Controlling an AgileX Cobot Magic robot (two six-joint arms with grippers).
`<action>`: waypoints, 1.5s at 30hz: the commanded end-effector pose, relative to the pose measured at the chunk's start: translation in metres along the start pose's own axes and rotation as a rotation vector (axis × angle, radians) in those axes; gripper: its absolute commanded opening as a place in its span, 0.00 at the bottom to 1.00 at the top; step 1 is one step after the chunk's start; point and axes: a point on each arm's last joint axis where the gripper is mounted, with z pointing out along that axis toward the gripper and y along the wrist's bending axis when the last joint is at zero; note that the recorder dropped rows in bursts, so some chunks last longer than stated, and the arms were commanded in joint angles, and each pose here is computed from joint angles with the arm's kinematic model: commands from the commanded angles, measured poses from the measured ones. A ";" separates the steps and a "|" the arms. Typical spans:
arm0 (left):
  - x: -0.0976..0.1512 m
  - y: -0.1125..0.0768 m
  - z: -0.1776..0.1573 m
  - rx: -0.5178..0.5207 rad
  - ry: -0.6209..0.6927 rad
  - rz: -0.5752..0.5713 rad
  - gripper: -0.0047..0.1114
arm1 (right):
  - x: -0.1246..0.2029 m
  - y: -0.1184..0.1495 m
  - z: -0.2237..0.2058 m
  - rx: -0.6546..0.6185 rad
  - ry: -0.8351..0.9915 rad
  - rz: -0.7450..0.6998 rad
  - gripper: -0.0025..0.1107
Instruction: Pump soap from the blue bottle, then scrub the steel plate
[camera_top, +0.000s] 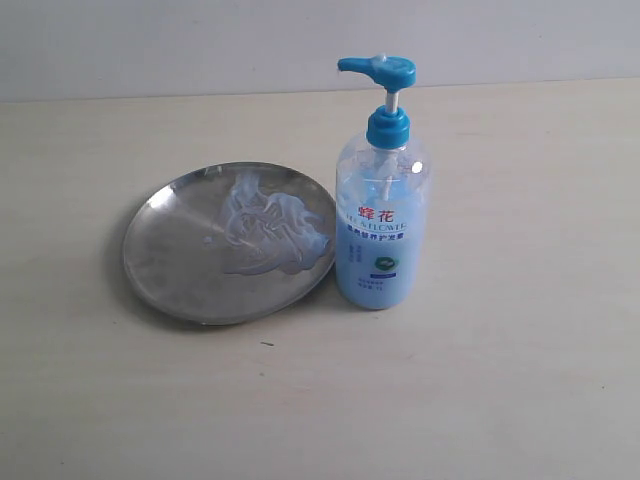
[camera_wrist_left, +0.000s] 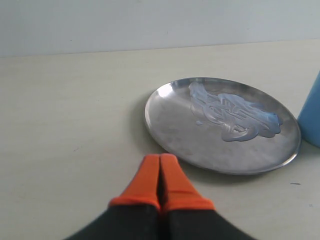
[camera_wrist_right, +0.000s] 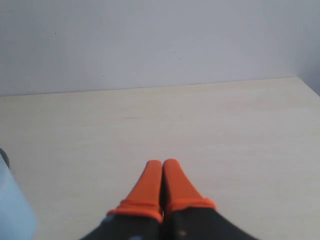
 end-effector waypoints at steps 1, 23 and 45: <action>0.000 0.000 0.000 0.002 -0.014 -0.002 0.04 | -0.014 0.000 0.007 0.007 0.014 -0.002 0.02; 0.000 0.000 0.000 0.002 -0.014 -0.002 0.04 | -0.039 0.000 0.020 0.006 0.017 -0.003 0.02; 0.000 0.000 0.000 0.002 -0.014 -0.002 0.04 | -0.051 0.002 0.031 -0.012 -0.092 0.019 0.02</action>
